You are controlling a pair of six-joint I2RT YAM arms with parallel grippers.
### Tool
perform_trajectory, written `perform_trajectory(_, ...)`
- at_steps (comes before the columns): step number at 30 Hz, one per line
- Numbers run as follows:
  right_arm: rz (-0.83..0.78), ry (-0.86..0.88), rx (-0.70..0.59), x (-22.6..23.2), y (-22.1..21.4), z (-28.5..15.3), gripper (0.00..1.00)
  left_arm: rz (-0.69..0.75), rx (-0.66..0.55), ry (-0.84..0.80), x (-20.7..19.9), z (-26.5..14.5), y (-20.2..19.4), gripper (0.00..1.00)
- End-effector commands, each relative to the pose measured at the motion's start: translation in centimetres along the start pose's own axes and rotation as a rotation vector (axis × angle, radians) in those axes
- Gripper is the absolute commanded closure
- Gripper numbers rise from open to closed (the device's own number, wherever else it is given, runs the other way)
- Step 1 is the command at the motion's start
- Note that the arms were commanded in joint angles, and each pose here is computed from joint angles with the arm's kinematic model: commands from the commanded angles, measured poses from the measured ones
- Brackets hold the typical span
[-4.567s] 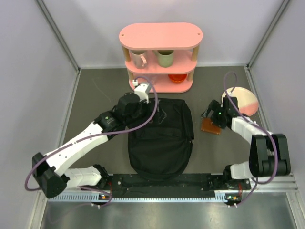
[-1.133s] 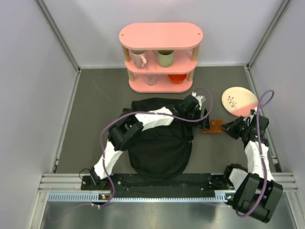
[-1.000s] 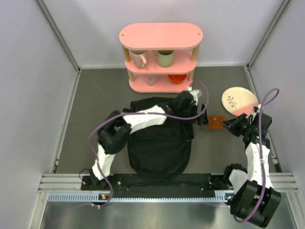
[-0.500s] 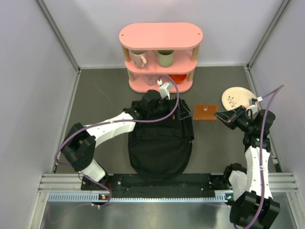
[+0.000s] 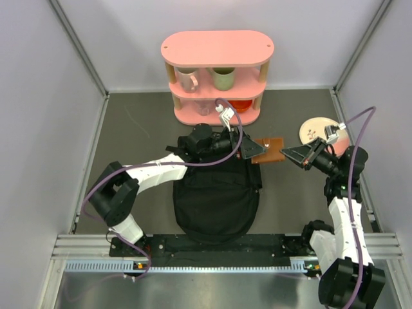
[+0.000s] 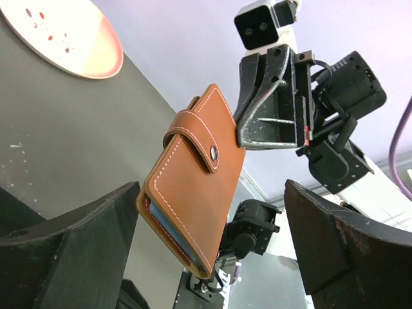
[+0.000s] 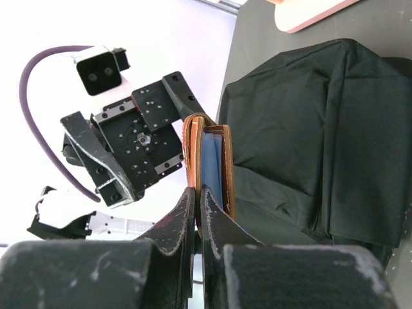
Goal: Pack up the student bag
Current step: Pick up the personal item from the center of the board, then place the personal item in the student bag.
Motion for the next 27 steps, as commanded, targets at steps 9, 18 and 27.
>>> perform_trajectory(9,-0.043,0.084,0.057,0.7,-0.4,0.2,1.00,0.001,0.001,-0.153,-2.0,0.2,0.0,0.65)
perform_trajectory(18,-0.054,-0.093,0.045,-1.3,-0.5,-0.1,0.23,0.027,-0.013,-0.065,-0.9,-0.7,0.3,1.00)
perform_trajectory(27,-0.151,-0.048,0.108,-0.9,-2.9,-0.8,0.04,0.072,-0.054,0.066,-0.4,-5.7,0.1,1.00)
Point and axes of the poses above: each gripper's point midway between its finger pads, its own z axis out along the fingers, its own x axis along the line the jaws close on, y = z × x, the point moved 3 cm from there along -z, back along the fingers, and after that the axes turned 6 degrees about -z, right-handed, at the moved point
